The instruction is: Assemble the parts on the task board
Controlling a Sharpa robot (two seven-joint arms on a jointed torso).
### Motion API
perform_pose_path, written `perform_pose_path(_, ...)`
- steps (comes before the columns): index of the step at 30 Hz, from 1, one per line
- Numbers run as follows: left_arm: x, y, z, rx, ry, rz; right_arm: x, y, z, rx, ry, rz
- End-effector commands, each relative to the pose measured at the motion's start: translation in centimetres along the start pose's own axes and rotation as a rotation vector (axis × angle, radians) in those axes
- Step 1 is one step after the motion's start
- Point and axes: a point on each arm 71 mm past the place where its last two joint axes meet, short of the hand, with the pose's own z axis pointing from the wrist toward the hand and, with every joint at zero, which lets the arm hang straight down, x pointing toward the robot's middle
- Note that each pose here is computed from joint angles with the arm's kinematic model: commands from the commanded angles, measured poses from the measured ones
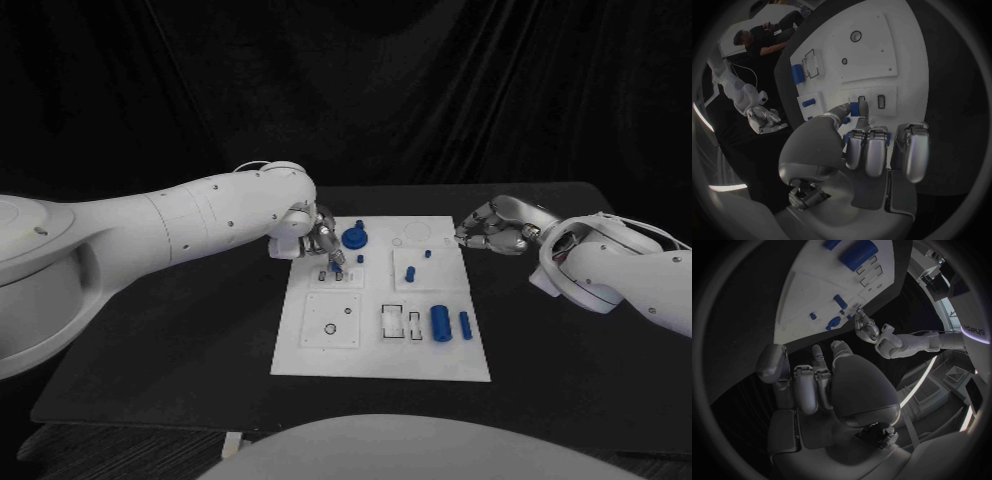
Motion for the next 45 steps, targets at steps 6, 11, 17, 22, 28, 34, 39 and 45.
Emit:
perform_pose_path(6,0.49,-0.08,0.36,0.005,0.013,-0.01,0.1,0.0,-0.1,0.012,0.006,-0.003)
perform_pose_path(11,0.62,-0.09,0.48,0.004,0.016,-0.009,0.1,0.0,-0.1,0.011,0.006,-0.002)
perform_pose_path(17,0.7,-0.04,0.58,0.003,0.019,-0.01,0.2,0.0,0.0,0.01,0.007,-0.002)
perform_pose_path(22,0.79,0.08,0.71,0.0,0.019,-0.013,0.2,0.0,0.0,0.009,0.007,-0.002)
perform_pose_path(28,0.99,0.18,0.9,-0.007,0.011,0.001,0.2,0.0,-0.1,0.009,0.008,-0.002)
perform_pose_path(34,1.23,0.32,1.14,-0.014,0.011,0.012,0.2,0.1,0.0,0.008,0.01,-0.002)
perform_pose_path(39,1.32,0.44,1.27,-0.018,0.012,0.012,0.2,0.1,0.0,0.009,0.011,-0.002)
perform_pose_path(45,1.35,0.52,1.42,-0.021,0.009,0.009,0.2,0.1,0.0,0.009,0.012,-0.002)
